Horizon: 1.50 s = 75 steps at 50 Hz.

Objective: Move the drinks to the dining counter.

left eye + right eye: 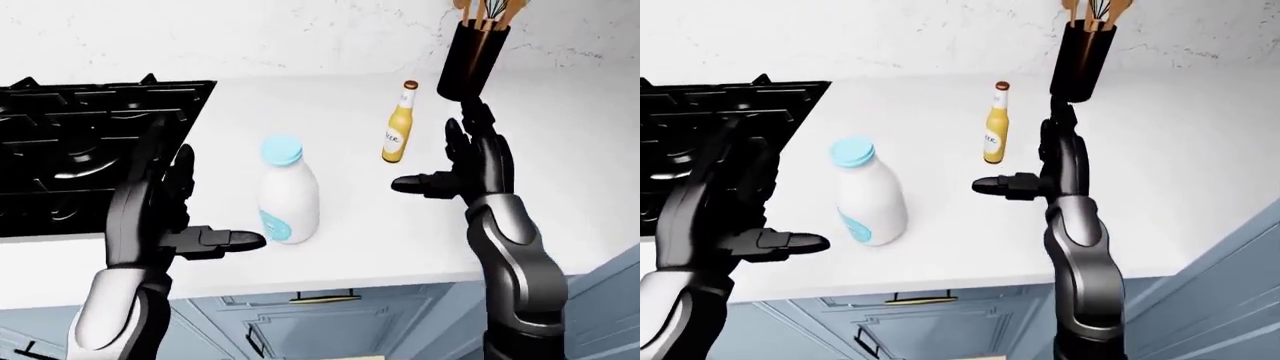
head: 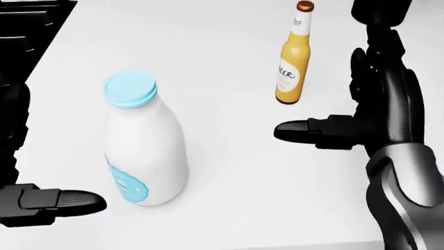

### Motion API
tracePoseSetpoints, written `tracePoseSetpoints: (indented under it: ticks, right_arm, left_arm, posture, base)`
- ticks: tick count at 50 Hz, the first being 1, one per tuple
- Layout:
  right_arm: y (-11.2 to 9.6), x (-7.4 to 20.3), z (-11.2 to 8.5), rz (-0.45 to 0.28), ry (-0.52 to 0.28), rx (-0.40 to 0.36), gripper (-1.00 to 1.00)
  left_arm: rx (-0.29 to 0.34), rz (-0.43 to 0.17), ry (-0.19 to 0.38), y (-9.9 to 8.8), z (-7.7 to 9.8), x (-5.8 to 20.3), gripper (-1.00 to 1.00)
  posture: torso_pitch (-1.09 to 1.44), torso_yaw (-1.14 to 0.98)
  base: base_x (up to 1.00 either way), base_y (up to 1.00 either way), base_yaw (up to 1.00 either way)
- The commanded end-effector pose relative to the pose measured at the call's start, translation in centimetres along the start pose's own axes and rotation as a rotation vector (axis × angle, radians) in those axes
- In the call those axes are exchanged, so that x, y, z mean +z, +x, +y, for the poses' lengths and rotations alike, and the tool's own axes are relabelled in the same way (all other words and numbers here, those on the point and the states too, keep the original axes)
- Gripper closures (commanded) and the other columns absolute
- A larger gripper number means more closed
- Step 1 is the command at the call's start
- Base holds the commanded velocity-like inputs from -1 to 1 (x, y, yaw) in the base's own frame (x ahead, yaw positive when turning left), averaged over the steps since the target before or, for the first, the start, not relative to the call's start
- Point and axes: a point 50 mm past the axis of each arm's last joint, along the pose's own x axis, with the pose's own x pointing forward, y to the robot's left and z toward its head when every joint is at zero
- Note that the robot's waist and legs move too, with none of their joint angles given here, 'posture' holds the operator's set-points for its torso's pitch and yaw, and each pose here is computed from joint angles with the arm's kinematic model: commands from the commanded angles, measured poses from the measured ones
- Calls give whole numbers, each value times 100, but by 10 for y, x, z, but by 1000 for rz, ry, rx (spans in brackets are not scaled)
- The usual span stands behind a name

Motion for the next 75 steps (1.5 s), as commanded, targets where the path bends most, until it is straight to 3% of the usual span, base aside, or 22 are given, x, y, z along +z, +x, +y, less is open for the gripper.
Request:
tracePoseSetpoints:
  ticks: [1,6,11,16,28,36,37,39,40,41,43,46,52,57,75]
  right_arm:
    - [11,13,-3,-67,-14,-25,-100]
    - [45,16,-13,-42,-47,-67,-100]
    - [73,5,-8,5,-86,-70,-100]
    - [91,5,4,2,-120,-59,-100]
    - [122,9,20,24,-201,-84,-100]
    - [129,-6,22,58,-211,-85,-100]
    - [130,-6,25,57,-214,-79,-75]
    - [131,-6,27,59,-215,-76,-65]
    - [131,-6,27,59,-217,-75,-40]
    - [132,-6,28,60,-219,-75,-26]
    - [132,-6,29,62,-221,-74,-13]
    - [132,-7,30,63,-221,-72,23]
    - [132,-7,34,58,-232,-65,52]
    - [131,-9,33,58,-234,-60,100]
    - [126,-13,22,42,-229,-54,100]
  left_arm:
    - [-5,-60,13,-1,-1,9,-100]
    - [-23,-66,24,-1,-7,14,-100]
    - [-27,-68,27,-1,-8,15,-100]
    - [-31,-69,28,-1,-9,14,-100]
    - [-38,-86,13,-5,-8,20,-100]
    - [-42,-93,13,-7,-9,24,-100]
    - [-39,-94,13,-6,-8,25,-100]
    - [-38,-93,14,-5,-8,24,-100]
    - [-39,-91,17,-5,-8,23,-100]
    - [-40,-90,19,-4,-8,23,-100]
    - [-39,-91,17,-4,-8,23,-100]
    - [-39,-90,18,-3,-8,22,-100]
    - [-41,-93,18,-4,-8,23,-100]
    - [-41,-93,18,-6,-8,23,-100]
    - [-43,-90,22,-7,-9,22,-100]
  posture:
    - [0,0]
    - [0,0]
    - [0,0]
    - [0,0]
    - [0,0]
    - [0,0]
    - [0,0]
    - [0,0]
    - [0,0]
    - [0,0]
    - [0,0]
    - [0,0]
    - [0,0]
    - [0,0]
    - [0,0]
  base:
    - [0,0,0]
    - [0,0,0]
    - [0,0,0]
    - [0,0,0]
    - [0,0,0]
    - [0,0,0]
    - [0,0,0]
    - [0,0,0]
    - [0,0,0]
    - [0,0,0]
    - [0,0,0]
    - [0,0,0]
    - [0,0,0]
    - [0,0,0]
    - [0,0,0]
